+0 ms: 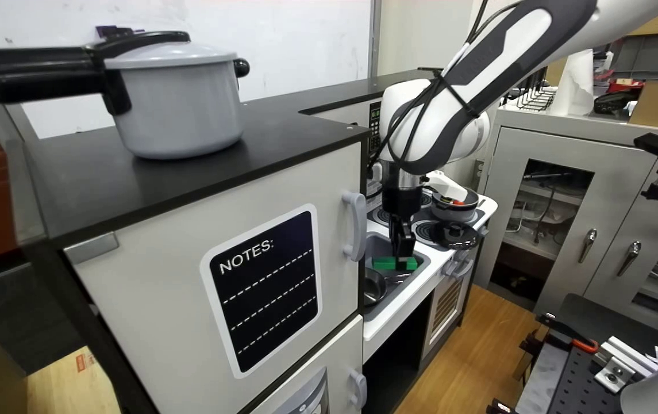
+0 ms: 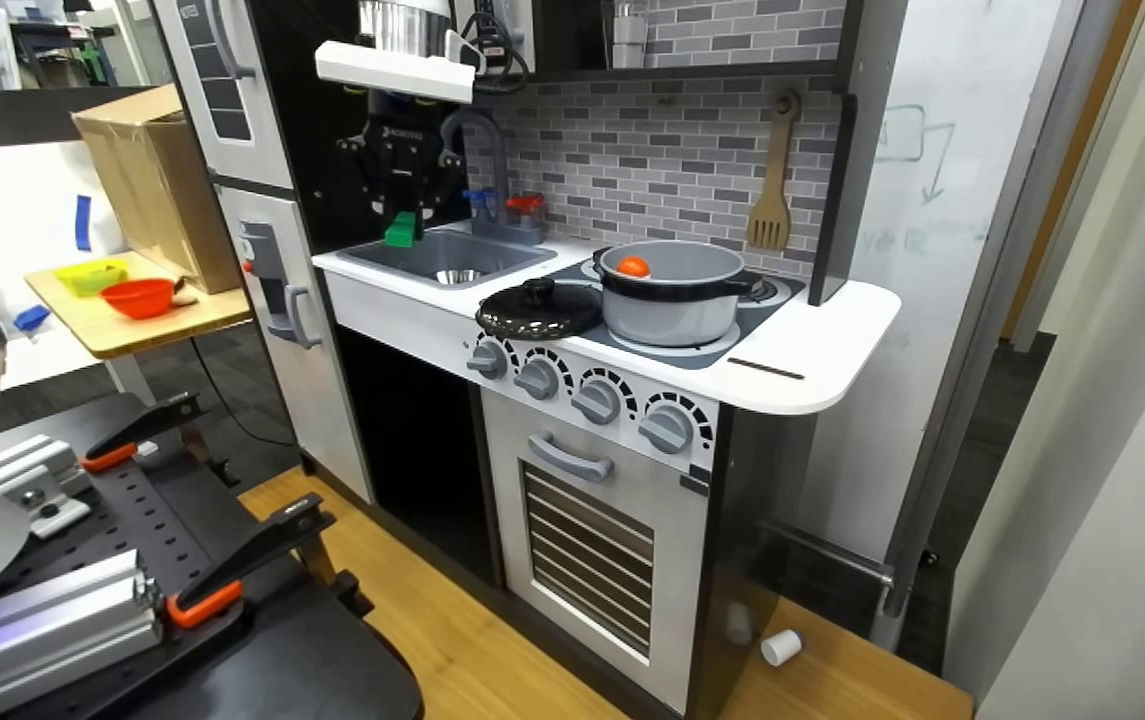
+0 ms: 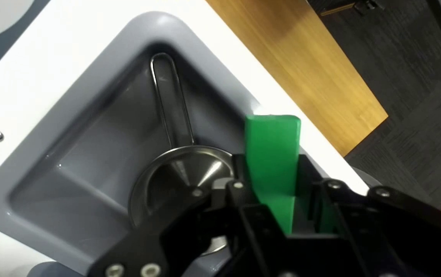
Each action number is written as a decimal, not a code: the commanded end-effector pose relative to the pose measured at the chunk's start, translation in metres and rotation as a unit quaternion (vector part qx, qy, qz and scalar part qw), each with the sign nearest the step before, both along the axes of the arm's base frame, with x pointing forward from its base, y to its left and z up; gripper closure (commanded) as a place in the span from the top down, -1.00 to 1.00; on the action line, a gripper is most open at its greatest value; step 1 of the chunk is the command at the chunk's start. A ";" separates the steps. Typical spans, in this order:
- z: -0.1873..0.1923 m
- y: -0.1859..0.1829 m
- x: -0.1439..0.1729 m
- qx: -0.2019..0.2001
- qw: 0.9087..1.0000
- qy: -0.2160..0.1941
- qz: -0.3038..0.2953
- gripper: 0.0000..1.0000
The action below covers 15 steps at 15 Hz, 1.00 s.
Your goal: Pick up and put down the green block then put the salt cellar inside the pot and the green block in the sink
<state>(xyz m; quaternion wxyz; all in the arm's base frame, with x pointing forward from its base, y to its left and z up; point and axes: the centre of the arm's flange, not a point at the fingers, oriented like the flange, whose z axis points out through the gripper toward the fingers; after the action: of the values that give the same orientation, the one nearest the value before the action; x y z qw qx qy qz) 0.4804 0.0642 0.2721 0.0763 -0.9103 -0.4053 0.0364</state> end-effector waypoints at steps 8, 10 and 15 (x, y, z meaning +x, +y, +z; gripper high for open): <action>-0.006 0.028 0.020 -0.012 0.999 0.000 0.031 -0.84; -0.007 0.030 0.020 -0.017 0.999 -0.003 0.035 -0.83; -0.008 0.037 0.030 -0.057 0.996 -0.029 0.055 -0.80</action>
<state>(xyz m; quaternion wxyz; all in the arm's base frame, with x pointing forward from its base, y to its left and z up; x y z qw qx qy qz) 0.4857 0.0931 0.2686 0.0385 -0.8965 -0.4389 0.0468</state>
